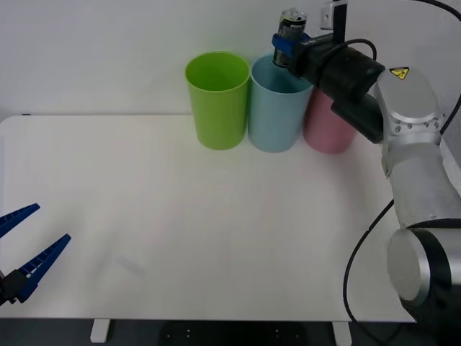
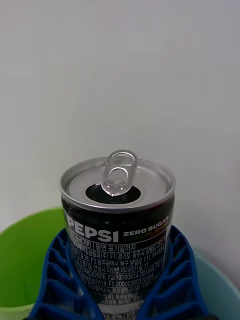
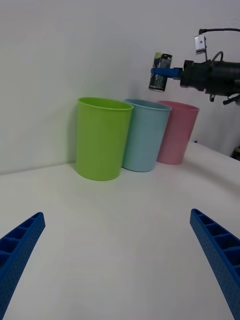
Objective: Grasp the object on the table and drop it into the matching bin: aluminum can to the light blue bin, PET bottle to the pink bin.
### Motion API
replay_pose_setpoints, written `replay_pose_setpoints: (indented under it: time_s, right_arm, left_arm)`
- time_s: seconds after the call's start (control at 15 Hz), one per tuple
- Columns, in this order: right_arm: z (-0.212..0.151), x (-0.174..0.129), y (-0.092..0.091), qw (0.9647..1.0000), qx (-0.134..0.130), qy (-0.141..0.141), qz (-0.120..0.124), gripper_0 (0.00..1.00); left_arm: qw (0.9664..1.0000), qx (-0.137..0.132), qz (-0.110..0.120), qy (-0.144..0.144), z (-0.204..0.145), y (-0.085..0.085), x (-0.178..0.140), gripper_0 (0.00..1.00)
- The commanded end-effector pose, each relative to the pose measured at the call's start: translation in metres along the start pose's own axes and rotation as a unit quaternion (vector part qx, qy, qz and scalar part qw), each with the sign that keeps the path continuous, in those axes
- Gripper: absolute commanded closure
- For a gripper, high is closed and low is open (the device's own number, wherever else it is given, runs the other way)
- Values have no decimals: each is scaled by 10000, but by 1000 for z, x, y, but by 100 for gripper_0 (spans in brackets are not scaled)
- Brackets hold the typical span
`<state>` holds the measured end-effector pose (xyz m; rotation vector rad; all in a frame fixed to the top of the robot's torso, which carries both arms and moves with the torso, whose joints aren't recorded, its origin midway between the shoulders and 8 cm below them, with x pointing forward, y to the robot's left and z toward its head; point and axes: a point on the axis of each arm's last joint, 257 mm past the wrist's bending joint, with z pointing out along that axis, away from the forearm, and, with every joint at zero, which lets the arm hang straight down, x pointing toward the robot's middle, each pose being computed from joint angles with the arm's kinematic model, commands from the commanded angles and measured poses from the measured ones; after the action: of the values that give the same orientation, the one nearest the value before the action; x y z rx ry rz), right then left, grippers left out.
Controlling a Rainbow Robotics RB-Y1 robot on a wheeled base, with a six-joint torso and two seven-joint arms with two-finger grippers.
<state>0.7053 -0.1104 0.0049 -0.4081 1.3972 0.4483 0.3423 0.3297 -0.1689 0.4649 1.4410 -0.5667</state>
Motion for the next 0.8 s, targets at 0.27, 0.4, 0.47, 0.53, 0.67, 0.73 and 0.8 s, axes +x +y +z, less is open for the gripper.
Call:
replay_pose_setpoints:
  time_s: [0.27,0.4,0.47,0.53,0.67,0.73,0.8]
  right_arm:
    - [13,5,1,9998,192,59,-63,100]
    - [13,5,1,9998,191,55,-64,97]
    - [13,4,1,9998,190,51,-65,87]
    - [13,4,1,9998,190,52,-88,69]
    - [12,3,1,9997,175,38,-138,0]
    - [13,3,2,9997,169,35,-177,0]
    - [12,2,2,9997,161,14,-162,0]
  left_arm:
    - [10000,0,0,0,0,0,0,0]
    - [10000,0,0,0,0,0,0,0]
    - [10000,0,0,0,0,0,0,0]
    - [10000,0,0,0,0,0,0,0]
    - [10000,0,0,0,0,0,0,0]
    - [10000,0,0,0,0,0,0,0]
    - [10000,0,0,0,0,0,0,0]
